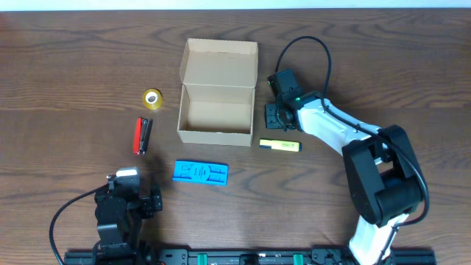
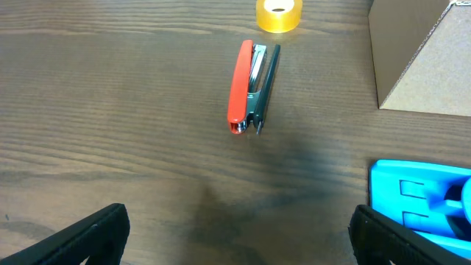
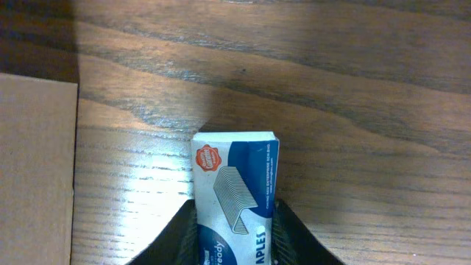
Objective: Pack container
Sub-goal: 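Carry the small box with right gripper into the cardboard box, release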
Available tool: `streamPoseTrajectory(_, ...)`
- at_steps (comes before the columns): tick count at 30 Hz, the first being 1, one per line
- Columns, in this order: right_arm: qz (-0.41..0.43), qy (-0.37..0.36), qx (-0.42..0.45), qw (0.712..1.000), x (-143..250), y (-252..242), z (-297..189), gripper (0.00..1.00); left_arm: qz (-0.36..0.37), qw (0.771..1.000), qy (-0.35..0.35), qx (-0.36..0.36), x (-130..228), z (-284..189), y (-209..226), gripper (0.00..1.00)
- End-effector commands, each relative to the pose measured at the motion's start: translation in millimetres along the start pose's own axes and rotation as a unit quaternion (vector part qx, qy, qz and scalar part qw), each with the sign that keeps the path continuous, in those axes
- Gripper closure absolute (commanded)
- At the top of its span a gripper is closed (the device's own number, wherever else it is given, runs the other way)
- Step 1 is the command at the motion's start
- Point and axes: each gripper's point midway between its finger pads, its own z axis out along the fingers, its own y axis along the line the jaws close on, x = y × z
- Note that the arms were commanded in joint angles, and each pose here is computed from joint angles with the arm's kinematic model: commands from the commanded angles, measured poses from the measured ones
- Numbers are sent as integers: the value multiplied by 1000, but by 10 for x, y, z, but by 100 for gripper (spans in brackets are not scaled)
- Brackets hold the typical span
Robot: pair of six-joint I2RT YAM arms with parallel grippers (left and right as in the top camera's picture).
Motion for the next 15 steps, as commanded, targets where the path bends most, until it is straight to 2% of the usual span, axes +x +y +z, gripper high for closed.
streamPoseTrajectory(1,-18,10,5,1000,29,7,32,81,-8,1000,2,-8,31,17,27,5)
streamPoseTrajectory(7,-36,-30,26,999,-213,-37,-260,78,-8,1000,2,-8,31,17,27,5)
streamPoseTrajectory(11,-45,-65,45,996,-357,-101,-575,78,-8,1000,2,-8,31,17,27,5)
streamPoseTrajectory(15,-64,-104,29,992,-473,-37,-971,80,-8,1000,2,-8,31,17,27,5)
